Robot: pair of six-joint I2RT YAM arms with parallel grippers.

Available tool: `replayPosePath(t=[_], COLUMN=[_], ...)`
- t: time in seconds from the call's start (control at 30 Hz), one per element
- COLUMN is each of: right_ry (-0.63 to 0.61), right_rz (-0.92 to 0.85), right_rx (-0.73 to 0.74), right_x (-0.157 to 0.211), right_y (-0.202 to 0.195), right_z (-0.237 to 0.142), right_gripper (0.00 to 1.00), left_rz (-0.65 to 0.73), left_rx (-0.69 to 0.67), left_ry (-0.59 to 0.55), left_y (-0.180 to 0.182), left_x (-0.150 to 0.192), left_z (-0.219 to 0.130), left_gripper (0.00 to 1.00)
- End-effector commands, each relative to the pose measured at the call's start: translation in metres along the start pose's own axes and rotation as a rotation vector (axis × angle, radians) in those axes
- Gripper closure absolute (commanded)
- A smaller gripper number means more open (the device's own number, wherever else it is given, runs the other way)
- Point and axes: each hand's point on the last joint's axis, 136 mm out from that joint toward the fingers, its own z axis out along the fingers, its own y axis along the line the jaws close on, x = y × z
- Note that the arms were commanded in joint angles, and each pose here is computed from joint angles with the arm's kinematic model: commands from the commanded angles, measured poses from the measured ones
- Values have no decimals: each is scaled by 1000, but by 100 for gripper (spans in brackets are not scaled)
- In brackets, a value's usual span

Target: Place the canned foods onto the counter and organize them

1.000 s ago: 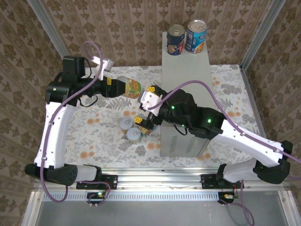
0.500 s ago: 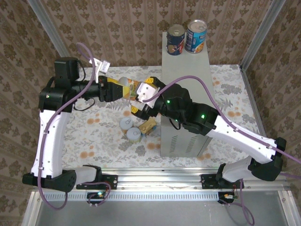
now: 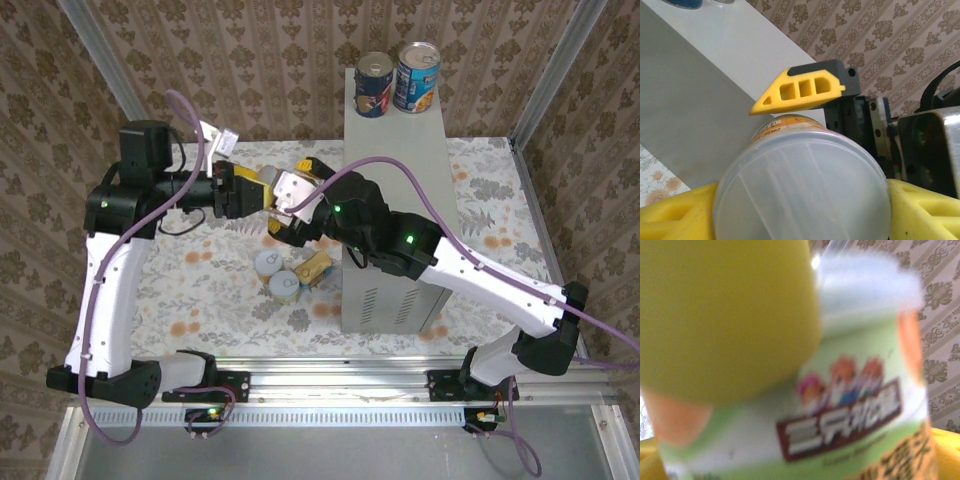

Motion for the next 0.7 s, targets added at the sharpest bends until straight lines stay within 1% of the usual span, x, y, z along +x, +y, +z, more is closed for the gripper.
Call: replayPosePath(t=[0.0,0.07,0.1,0.23,0.33,0.43,0.47,0.5,0.53,0.57,0.67], right_ry=[-42,-42,-42,-44,-46,-52,-54,-53,-49,-79,-104], right_rz=[12,16,22,36,48,74,85,94,106,131,192], right_rx=[69,81,88,105,110,117,118,120,124,141,165], right_x=[-17,-16,-16,-15,-14,-13,-12,-10,-7,-13,-11], right_y=[-18,-20,-22,-27,-30,-34,-36,-36,-37,-47,-58], right_z=[-2,-4,-5,-13,-20,-25,-27,-26,-24,-38,-48], right_gripper=[5,9,13,23,30,35,36,36,37,37,38], left_rz=[78,76,73,62,61,73,74,74,76,79,91], left_rx=[62,55,45,28,39,60,67,73,78,81,78], left_ry=[-12,-6,-3,10,18,20,21,20,16,10,-23], left_y=[-17,-15,-12,-4,-4,-8,-9,-10,-11,-12,-13], left_x=[-8,-8,-7,-8,-8,-10,-10,-10,-12,-13,-19], left_z=[1,2,3,7,11,15,16,17,17,17,14], left_gripper=[55,55,55,54,50,43,37,28,15,1,0])
